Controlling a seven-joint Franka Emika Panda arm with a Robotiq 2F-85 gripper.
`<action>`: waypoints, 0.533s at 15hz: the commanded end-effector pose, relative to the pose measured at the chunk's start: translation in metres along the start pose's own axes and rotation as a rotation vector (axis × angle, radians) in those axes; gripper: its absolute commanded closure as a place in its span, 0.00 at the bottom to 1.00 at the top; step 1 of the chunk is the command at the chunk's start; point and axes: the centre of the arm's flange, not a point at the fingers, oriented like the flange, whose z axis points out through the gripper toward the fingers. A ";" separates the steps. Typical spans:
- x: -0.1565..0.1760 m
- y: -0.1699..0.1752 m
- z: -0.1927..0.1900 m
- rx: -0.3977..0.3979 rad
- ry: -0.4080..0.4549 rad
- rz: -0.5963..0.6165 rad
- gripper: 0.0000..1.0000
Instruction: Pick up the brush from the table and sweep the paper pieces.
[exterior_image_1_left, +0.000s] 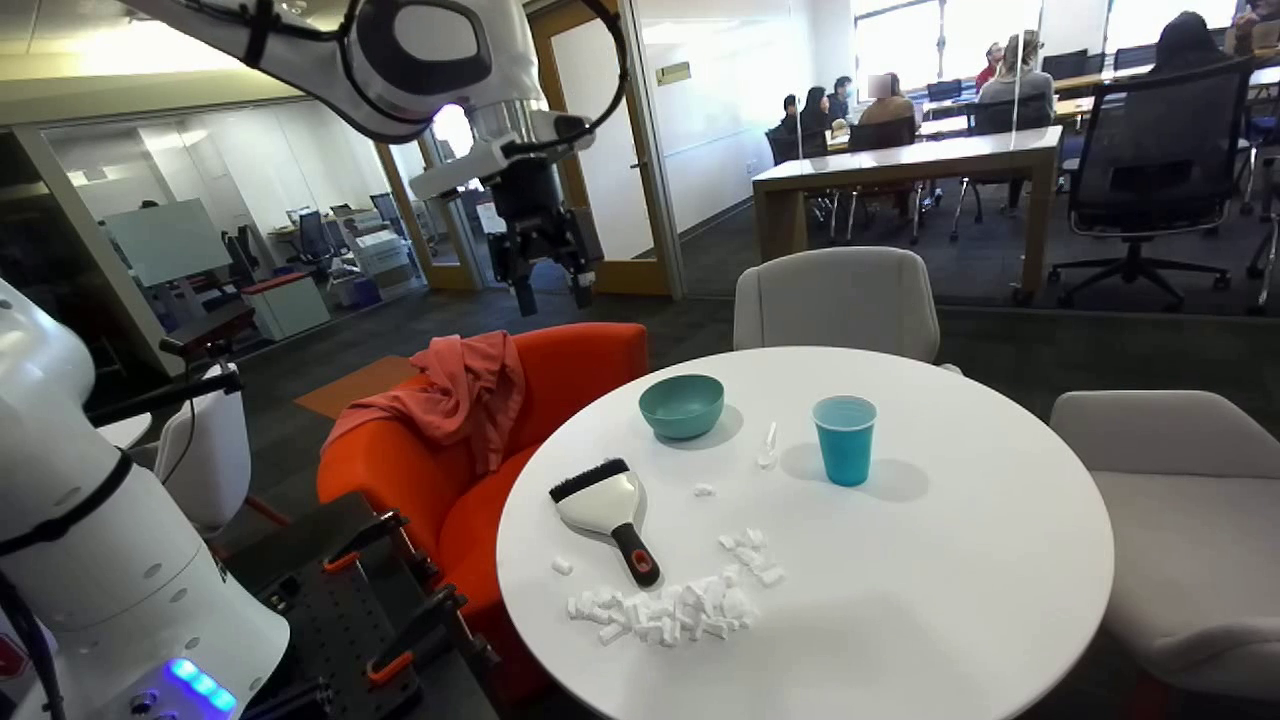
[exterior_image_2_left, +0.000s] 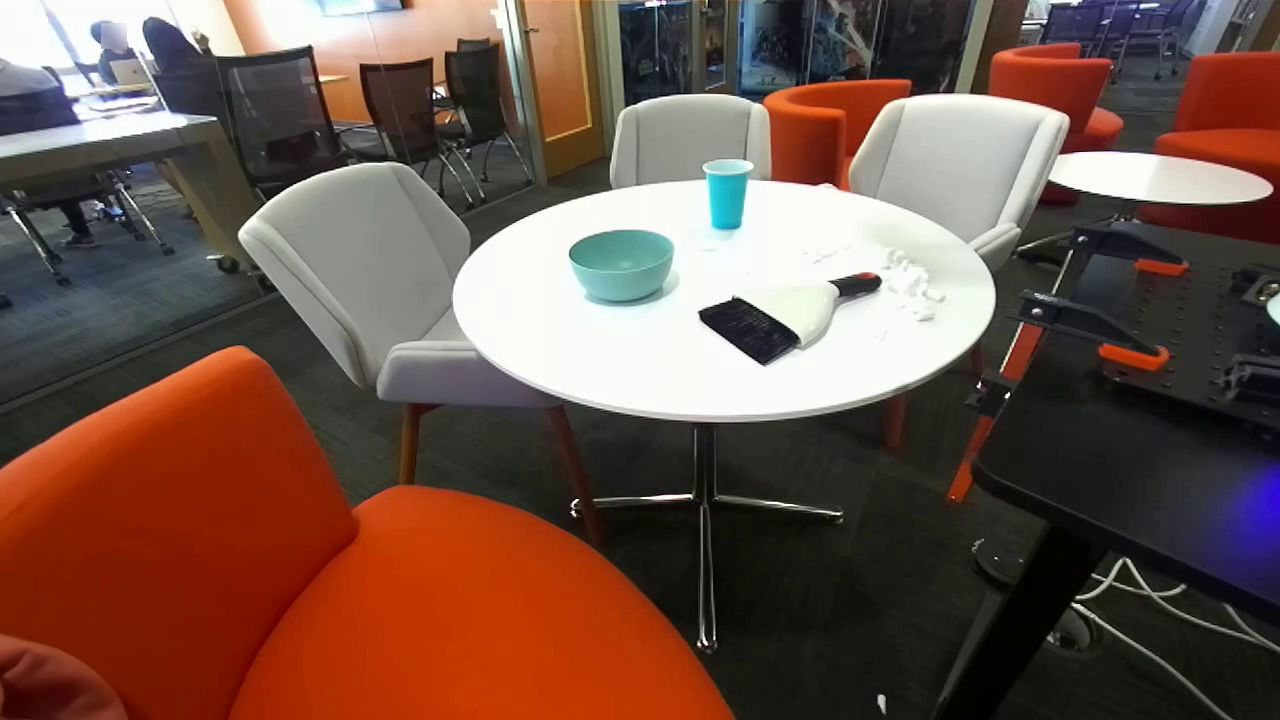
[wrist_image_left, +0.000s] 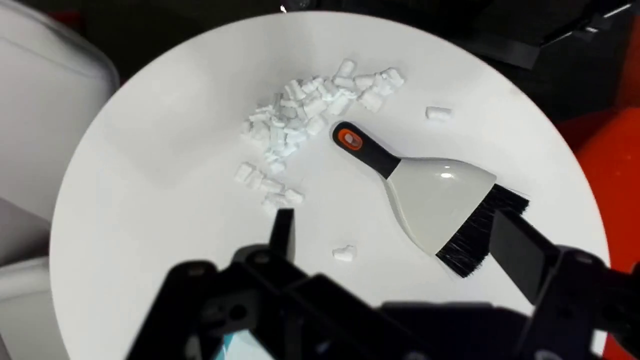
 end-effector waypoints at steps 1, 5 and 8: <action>0.001 0.031 0.034 -0.007 0.054 -0.198 0.00; 0.009 0.067 0.088 0.039 0.016 -0.423 0.00; -0.003 0.056 0.089 0.043 0.006 -0.396 0.00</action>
